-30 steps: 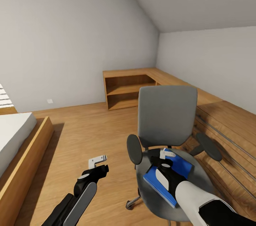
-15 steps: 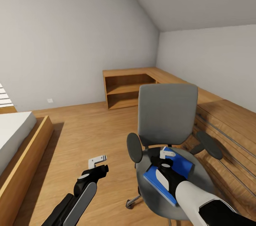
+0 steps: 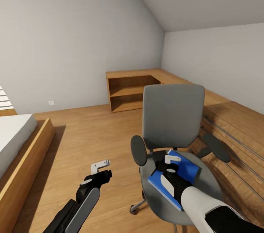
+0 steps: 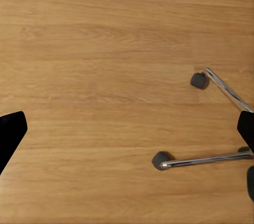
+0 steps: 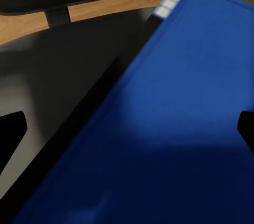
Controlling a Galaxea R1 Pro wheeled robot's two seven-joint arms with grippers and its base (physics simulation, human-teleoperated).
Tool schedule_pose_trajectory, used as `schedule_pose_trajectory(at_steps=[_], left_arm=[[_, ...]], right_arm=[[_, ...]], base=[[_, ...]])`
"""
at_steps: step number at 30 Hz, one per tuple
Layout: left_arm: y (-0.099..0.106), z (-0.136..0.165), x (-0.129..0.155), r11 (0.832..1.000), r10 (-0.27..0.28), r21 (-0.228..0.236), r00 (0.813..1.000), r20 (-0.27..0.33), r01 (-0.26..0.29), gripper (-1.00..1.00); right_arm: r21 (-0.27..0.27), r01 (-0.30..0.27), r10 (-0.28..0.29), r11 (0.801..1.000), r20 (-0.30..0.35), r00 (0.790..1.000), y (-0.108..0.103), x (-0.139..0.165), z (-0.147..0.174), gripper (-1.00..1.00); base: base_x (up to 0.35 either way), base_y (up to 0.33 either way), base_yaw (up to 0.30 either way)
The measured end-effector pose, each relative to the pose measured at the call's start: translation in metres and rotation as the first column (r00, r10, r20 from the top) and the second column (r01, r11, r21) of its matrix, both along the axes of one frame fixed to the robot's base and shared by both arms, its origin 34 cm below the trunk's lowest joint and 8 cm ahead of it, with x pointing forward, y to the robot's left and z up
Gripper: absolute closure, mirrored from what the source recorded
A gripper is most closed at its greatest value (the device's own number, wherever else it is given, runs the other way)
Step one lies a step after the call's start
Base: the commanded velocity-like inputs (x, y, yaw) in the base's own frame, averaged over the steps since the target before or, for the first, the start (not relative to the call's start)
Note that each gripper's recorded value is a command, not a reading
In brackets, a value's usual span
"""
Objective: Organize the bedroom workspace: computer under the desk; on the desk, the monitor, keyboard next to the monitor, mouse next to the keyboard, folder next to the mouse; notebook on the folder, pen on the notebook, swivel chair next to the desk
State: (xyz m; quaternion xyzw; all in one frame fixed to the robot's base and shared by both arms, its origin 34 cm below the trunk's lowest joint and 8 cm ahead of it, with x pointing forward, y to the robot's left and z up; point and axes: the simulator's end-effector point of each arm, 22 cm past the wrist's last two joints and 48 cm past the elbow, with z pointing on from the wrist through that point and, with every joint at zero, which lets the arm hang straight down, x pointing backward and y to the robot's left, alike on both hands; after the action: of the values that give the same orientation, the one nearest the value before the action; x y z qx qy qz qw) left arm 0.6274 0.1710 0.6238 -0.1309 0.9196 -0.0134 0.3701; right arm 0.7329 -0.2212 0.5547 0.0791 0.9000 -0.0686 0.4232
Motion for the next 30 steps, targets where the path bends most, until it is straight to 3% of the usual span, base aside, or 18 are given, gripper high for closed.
schedule_pose_trajectory(at_steps=[19,30], left_arm=[[-0.002,-0.016,-0.003,1.0,-0.003,-0.001,1.0,0.0,0.003,-1.0],[-0.002,-0.028,-0.005,1.0,-0.003,-0.002,1.0,0.0,0.003,-1.0]], right_arm=[[-0.022,-0.023,0.023,1.0,0.008,1.0,0.003,0.0,-0.013,-1.0],[-0.002,-0.022,0.022,1.0,0.044,0.999,0.009,0.008,-0.012,-1.0]], base=[[0.0,0.0,0.0],[0.0,0.0,0.0]])
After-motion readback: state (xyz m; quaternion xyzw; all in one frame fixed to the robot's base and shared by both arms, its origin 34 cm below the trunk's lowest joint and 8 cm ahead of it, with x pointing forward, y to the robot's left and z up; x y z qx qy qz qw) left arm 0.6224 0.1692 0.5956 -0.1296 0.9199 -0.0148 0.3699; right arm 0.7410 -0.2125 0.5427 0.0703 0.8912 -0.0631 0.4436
